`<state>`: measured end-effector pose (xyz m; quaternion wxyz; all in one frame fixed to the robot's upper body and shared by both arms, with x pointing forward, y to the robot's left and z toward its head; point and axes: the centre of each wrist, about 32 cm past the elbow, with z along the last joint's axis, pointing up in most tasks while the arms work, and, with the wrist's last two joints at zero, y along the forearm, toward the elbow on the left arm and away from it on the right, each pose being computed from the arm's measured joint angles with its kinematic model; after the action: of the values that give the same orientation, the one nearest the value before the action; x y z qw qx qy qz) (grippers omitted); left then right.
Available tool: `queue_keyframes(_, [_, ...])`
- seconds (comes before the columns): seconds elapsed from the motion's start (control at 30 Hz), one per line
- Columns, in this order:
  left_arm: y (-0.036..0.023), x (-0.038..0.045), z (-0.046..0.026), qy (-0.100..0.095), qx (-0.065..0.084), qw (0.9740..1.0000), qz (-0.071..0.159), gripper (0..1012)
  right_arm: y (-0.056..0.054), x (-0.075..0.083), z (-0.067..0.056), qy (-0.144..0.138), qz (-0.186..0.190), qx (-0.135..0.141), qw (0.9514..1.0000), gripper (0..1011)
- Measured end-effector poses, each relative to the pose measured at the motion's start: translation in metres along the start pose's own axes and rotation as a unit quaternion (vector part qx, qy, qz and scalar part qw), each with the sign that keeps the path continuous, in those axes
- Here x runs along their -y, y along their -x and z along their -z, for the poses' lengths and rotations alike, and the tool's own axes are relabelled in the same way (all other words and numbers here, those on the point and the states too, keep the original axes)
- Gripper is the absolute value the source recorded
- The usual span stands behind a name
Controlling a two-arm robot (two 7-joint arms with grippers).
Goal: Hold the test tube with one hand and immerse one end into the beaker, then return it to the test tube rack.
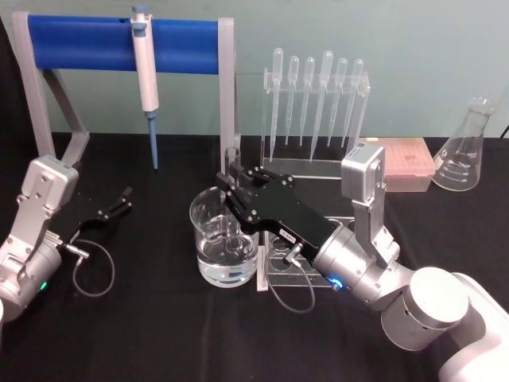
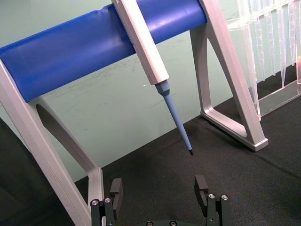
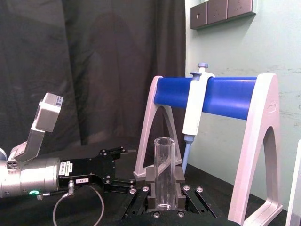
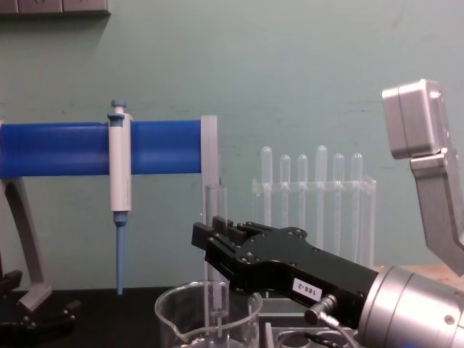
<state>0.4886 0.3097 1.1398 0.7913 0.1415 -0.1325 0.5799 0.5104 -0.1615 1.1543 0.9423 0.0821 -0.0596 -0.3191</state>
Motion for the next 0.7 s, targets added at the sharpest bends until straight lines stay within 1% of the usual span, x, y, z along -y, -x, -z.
queue_keyframes(0.7, [0.0000, 0.0000, 0.0000, 0.000, 0.000, 1.0000, 0.000, 1000, 0.0000, 0.0000, 0.0000, 0.000, 0.000, 0.000, 1.0000, 226])
